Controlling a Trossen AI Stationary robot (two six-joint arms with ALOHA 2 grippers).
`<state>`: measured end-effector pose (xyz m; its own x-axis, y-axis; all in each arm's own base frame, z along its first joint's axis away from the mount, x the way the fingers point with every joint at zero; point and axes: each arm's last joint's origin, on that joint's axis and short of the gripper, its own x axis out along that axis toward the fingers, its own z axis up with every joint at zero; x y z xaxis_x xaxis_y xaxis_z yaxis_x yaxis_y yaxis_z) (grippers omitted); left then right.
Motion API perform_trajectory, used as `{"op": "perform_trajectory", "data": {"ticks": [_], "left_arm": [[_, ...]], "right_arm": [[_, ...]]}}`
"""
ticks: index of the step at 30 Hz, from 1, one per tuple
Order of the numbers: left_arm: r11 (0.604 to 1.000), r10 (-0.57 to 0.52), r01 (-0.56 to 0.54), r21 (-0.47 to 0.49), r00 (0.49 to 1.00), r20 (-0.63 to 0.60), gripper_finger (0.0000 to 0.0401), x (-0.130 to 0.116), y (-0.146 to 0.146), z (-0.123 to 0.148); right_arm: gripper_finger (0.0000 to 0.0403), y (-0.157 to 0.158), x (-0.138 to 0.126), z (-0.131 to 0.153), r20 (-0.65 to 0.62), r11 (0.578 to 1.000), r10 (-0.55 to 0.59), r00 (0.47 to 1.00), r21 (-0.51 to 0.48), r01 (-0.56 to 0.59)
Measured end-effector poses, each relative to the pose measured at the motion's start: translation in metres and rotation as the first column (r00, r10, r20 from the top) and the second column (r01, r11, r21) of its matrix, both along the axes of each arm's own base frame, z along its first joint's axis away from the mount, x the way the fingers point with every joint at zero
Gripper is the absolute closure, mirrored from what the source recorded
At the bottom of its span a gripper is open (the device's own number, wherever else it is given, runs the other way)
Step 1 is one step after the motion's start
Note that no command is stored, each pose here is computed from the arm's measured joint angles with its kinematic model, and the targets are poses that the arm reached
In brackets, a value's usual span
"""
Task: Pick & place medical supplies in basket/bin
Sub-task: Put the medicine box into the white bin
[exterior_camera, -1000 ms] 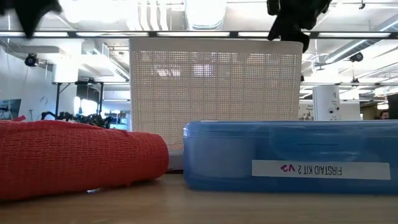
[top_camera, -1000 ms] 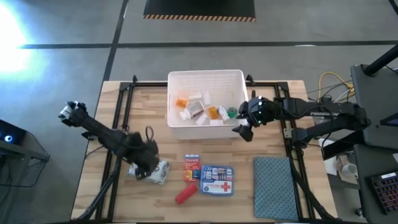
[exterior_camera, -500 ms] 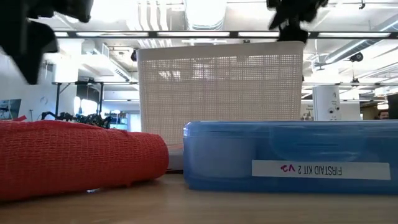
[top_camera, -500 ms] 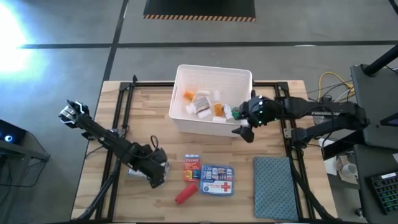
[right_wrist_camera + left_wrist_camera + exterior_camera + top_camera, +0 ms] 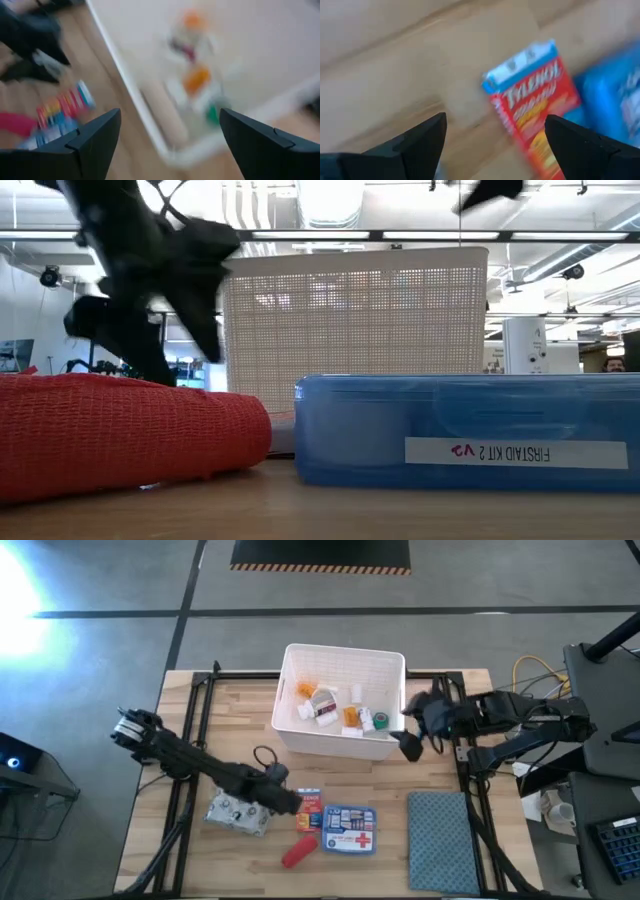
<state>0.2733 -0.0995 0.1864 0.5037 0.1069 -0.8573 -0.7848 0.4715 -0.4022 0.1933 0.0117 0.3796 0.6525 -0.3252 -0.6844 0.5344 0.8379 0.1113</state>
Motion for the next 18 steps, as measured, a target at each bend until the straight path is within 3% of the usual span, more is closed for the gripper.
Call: {"op": "perform_trajectory", "data": {"ticks": [3, 7, 14, 18], "left_arm": [[0.996, 0.080, -0.079, -0.042, 0.996, 0.030, 0.0086, 0.009, 0.003, -0.008], [0.996, 0.083, -0.082, -0.027, 0.997, 0.006, 0.0086, 0.023, 0.000, -0.021], [0.997, 0.028, -0.027, 0.077, 1.000, -0.013, 0.0088, 0.058, -0.012, -0.034], [0.992, -0.011, 0.018, 0.127, 0.999, -0.053, 0.0109, 0.077, -0.019, -0.037]], "right_arm": [[0.0075, 0.007, -0.018, -0.014, -0.128, 0.988, -0.112, 0.985, 0.097, 0.125], [0.0075, 0.020, -0.037, -0.034, -0.263, 0.965, -0.192, 0.945, 0.125, 0.231], [0.0075, 0.040, -0.053, -0.070, -0.294, 0.957, -0.188, 0.937, 0.160, 0.242], [0.0075, 0.047, -0.058, -0.090, -0.311, 0.950, -0.197, 0.930, 0.173, 0.259]]}}
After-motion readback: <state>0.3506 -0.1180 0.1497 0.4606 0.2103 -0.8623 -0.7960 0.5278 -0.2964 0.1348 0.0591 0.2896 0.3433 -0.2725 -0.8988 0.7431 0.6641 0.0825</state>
